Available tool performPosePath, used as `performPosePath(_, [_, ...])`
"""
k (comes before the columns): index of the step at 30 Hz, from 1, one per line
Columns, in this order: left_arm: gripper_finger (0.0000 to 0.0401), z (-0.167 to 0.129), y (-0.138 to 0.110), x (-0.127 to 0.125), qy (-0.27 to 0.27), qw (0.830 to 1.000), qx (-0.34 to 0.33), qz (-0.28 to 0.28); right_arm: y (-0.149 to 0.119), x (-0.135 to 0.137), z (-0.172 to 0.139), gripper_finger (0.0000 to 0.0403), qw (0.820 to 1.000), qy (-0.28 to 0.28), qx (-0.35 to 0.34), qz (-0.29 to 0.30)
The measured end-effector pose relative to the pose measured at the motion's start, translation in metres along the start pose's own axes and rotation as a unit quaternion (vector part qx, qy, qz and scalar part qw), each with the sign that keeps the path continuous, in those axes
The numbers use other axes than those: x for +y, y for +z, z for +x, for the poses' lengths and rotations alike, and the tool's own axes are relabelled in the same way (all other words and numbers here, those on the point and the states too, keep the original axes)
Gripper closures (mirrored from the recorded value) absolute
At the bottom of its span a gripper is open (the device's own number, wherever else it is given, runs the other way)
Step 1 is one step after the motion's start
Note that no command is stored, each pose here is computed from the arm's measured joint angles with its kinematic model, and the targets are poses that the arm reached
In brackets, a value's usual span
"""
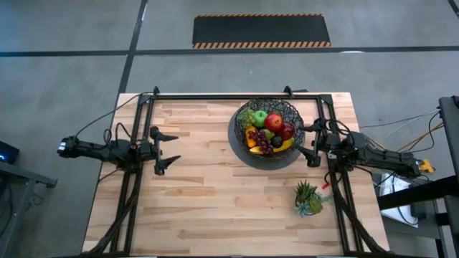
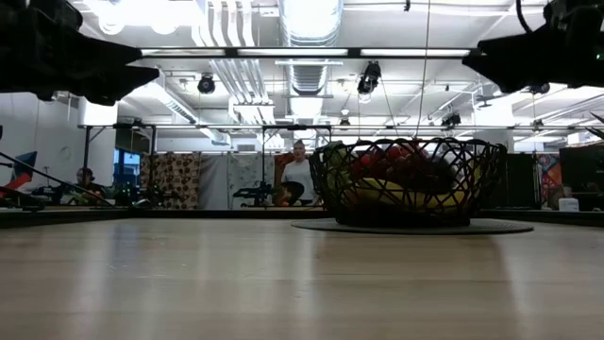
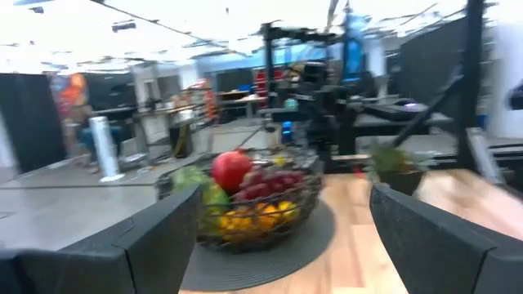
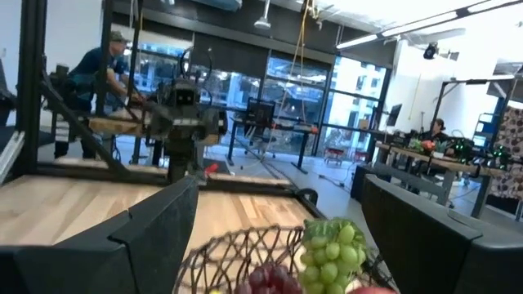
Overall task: Build produce basket
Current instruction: Return to Home Position
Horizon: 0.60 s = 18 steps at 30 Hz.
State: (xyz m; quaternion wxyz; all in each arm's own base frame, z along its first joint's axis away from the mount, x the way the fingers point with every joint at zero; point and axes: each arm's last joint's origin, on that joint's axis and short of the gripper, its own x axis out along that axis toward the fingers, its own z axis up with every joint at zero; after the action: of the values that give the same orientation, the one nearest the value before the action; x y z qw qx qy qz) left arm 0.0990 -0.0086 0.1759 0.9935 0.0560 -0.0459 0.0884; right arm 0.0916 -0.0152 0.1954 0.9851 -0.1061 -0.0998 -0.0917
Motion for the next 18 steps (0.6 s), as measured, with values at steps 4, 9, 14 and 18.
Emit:
performPosePath(4, [0.0067, 0.000, -0.001, 0.002, 0.032, 0.999, 0.007, 0.015, -0.013, 0.003, 0.001, 0.0076, 1.000, 0.006, 0.027, -0.012])
performPosePath(9, [0.0067, 0.001, -0.001, 0.002, 0.033, 0.999, 0.011, 0.016, -0.013, 0.003, 0.001, 0.0076, 1.000, 0.006, 0.027, -0.011])
performPosePath(14, [0.0067, 0.001, -0.002, 0.001, 0.033, 0.999, 0.013, 0.017, -0.014, 0.003, 0.001, 0.0076, 0.999, 0.007, 0.031, -0.010])
performPosePath(18, [0.0067, 0.001, -0.002, 0.001, 0.033, 0.999, 0.013, 0.017, -0.014, 0.003, 0.001, 0.0076, 0.999, 0.007, 0.033, -0.019])
